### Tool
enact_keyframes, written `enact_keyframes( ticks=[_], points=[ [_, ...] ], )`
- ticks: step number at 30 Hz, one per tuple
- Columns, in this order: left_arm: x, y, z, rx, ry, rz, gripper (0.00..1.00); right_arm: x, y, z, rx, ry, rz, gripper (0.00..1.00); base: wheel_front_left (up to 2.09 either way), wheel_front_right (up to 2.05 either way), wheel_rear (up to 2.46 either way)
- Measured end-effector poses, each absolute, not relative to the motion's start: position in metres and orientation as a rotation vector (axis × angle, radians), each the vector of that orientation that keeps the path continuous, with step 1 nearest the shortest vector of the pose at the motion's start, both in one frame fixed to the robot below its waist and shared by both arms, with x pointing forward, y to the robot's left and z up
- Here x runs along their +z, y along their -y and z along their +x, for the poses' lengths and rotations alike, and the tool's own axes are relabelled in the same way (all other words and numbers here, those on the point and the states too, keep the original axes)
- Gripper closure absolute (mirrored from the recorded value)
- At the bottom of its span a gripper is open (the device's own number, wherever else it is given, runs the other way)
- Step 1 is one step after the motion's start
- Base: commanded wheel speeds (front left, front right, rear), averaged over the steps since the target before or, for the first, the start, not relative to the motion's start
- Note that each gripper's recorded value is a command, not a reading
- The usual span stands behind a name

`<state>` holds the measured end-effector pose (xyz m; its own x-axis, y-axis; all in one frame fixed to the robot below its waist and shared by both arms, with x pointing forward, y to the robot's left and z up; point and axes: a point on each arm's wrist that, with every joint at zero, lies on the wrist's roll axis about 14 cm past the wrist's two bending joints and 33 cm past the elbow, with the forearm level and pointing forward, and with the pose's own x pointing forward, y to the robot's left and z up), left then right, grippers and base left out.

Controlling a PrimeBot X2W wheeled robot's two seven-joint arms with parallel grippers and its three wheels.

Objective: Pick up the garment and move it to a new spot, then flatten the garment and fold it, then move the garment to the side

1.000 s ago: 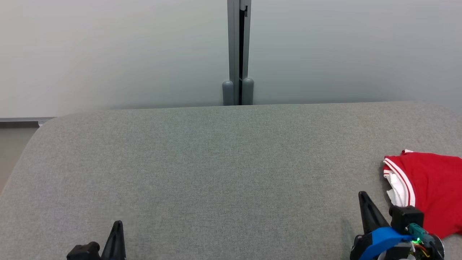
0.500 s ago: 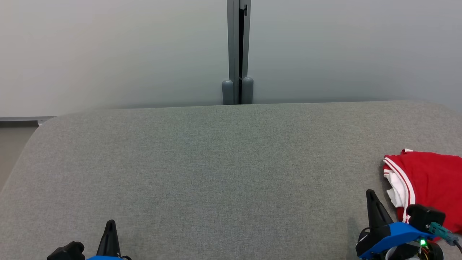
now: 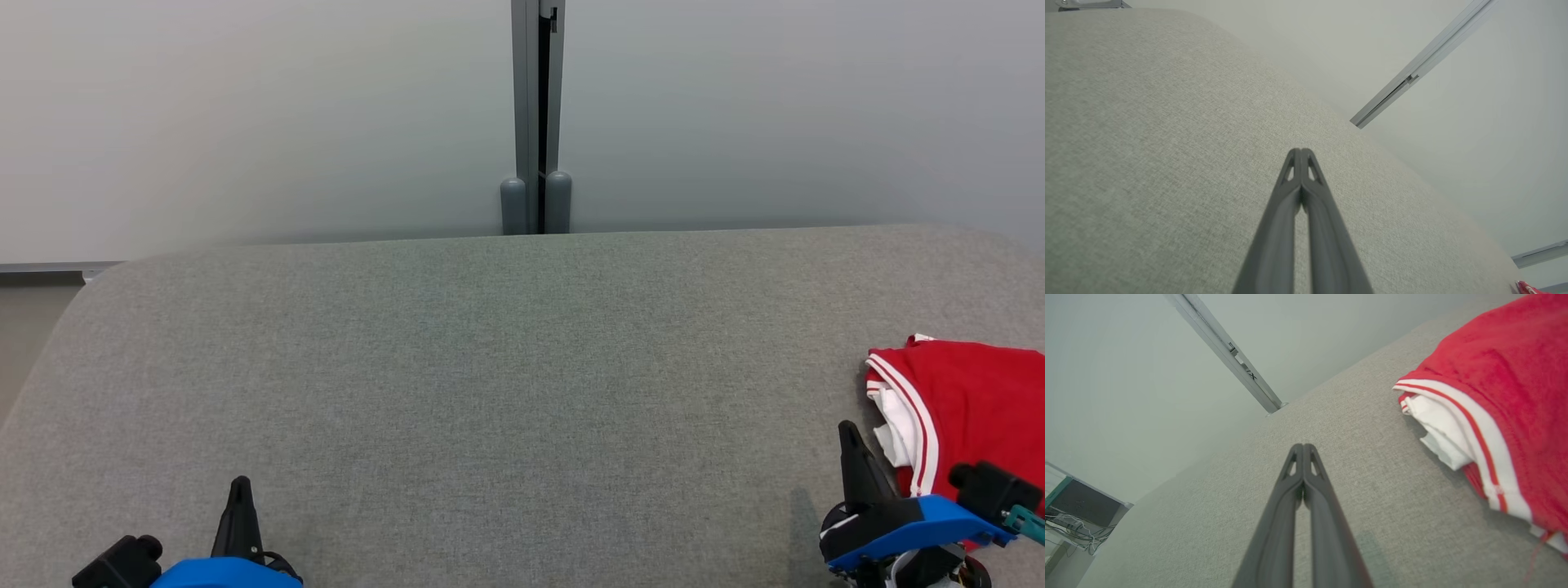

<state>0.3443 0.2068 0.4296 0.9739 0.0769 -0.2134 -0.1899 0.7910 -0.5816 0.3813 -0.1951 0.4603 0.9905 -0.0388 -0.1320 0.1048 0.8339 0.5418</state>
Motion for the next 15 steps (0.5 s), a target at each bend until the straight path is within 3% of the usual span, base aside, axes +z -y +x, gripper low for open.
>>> enact_keyframes(
  ticks=[15],
  points=[
    [0.442, -0.207, 0.354, 0.153, -0.151, -0.844, 1.00, 0.469, 0.198, 0.384, -0.092, -0.097, 0.795, 1.00, 0.00, 0.00, 0.00]
  ],
)
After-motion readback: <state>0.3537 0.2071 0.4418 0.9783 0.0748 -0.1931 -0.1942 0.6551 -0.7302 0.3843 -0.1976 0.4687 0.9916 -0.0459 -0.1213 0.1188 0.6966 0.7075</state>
